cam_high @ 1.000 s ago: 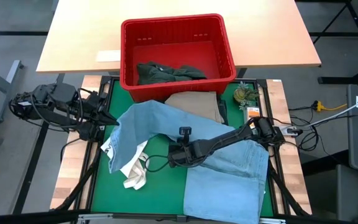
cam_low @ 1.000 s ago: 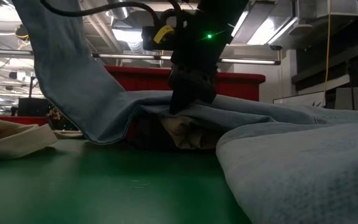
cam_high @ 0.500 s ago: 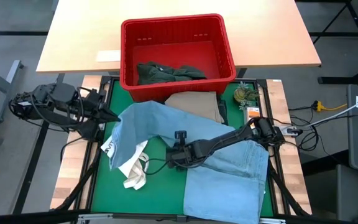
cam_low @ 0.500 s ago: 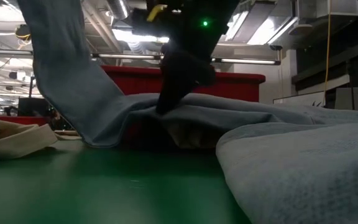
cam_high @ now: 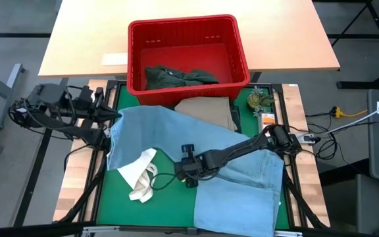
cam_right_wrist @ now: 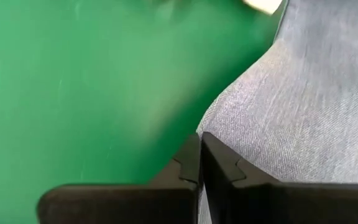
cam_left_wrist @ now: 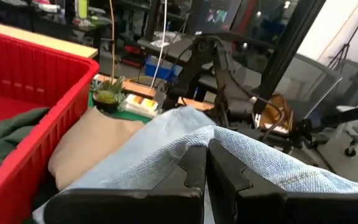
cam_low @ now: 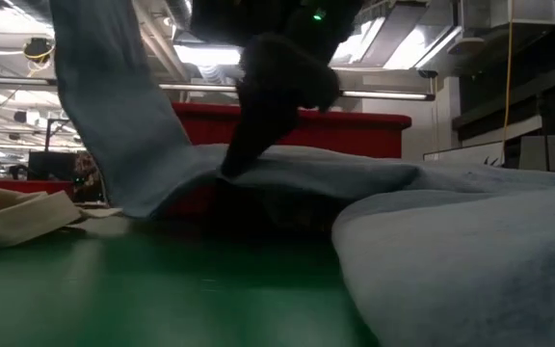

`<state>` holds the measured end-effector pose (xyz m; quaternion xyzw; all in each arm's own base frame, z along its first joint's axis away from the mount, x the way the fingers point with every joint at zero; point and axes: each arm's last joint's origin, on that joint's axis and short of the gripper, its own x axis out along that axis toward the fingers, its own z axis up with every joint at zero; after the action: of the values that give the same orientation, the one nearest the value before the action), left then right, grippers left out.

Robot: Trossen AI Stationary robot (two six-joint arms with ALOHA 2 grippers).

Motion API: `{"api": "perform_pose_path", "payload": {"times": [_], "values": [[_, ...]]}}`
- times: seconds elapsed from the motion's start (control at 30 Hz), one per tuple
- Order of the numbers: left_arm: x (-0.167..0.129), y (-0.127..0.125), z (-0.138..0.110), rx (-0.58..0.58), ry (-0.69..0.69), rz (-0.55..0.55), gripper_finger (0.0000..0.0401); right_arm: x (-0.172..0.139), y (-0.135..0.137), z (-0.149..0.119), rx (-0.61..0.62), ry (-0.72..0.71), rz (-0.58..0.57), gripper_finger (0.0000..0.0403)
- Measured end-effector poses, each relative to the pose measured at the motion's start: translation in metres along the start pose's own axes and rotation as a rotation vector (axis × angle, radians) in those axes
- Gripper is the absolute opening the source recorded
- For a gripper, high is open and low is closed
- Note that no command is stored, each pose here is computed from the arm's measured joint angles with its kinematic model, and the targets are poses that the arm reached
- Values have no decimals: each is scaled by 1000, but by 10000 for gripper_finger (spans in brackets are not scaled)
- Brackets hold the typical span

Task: Fold laundry
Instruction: Fold the blue pants

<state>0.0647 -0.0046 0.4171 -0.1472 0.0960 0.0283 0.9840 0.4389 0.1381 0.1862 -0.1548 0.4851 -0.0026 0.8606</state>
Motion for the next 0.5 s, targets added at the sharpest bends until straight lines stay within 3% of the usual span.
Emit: {"api": "perform_pose_path", "payload": {"times": [0.27,0.5], "values": [[-3,0,0,27,-12,-3,0,5,-19,14,46,-132,-21,43],[-3,0,0,27,-10,-3,0,9,-32,15,55,-146,10,122]]}}
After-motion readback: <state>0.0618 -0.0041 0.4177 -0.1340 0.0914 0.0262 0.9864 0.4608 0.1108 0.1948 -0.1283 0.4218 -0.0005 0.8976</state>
